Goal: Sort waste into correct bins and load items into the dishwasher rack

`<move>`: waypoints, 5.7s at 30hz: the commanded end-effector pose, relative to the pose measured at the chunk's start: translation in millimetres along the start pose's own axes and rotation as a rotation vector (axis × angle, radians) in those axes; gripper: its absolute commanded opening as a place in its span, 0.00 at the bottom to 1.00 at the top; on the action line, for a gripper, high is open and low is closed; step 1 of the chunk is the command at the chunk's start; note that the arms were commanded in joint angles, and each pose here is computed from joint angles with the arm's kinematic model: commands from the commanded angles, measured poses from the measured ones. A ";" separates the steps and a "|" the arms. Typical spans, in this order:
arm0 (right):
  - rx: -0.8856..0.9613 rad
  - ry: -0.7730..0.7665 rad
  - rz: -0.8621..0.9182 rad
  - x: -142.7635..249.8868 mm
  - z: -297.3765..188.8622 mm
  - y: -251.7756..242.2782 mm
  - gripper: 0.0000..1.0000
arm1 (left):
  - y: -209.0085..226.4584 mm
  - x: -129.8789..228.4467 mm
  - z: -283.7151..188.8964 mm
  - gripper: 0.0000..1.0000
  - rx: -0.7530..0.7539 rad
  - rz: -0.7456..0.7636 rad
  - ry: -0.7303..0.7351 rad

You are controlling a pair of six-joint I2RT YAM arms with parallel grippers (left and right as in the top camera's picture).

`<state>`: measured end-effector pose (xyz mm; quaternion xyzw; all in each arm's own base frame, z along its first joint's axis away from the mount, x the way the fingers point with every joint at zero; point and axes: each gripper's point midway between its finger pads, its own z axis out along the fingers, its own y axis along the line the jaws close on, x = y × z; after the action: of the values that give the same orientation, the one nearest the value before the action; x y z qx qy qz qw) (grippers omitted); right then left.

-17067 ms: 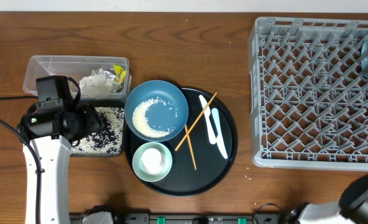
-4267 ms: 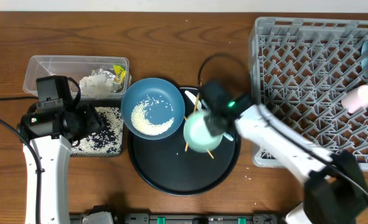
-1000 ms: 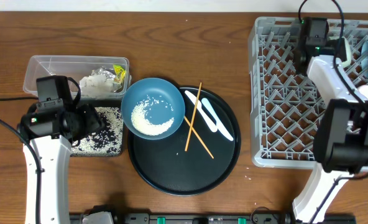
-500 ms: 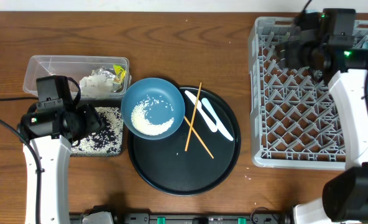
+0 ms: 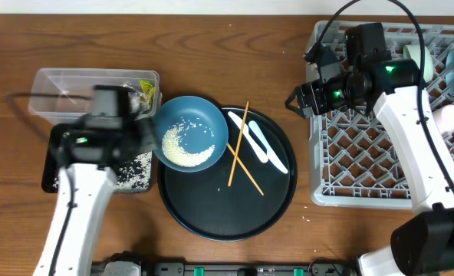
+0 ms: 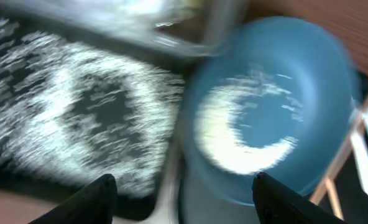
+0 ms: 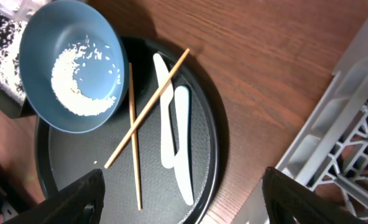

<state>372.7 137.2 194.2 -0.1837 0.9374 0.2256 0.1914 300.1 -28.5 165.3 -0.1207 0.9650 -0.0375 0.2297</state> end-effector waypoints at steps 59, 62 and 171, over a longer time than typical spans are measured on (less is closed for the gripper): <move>0.280 0.088 0.182 25.8 -10.2 -52.3 0.82 | -146.7 108.3 128.1 0.06 0.069 0.480 0.271; 0.280 0.088 0.182 25.7 -10.2 -52.3 0.82 | -147.5 102.8 118.3 0.06 0.072 0.478 0.258; 0.333 0.115 0.195 33.6 -14.8 -62.3 0.82 | 21.0 -87.4 -121.4 0.06 1.169 -0.144 -0.282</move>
<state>366.2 74.6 170.8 -0.0819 0.9830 0.0774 0.1451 319.5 17.9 299.4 -0.0652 0.7557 -0.5402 0.3644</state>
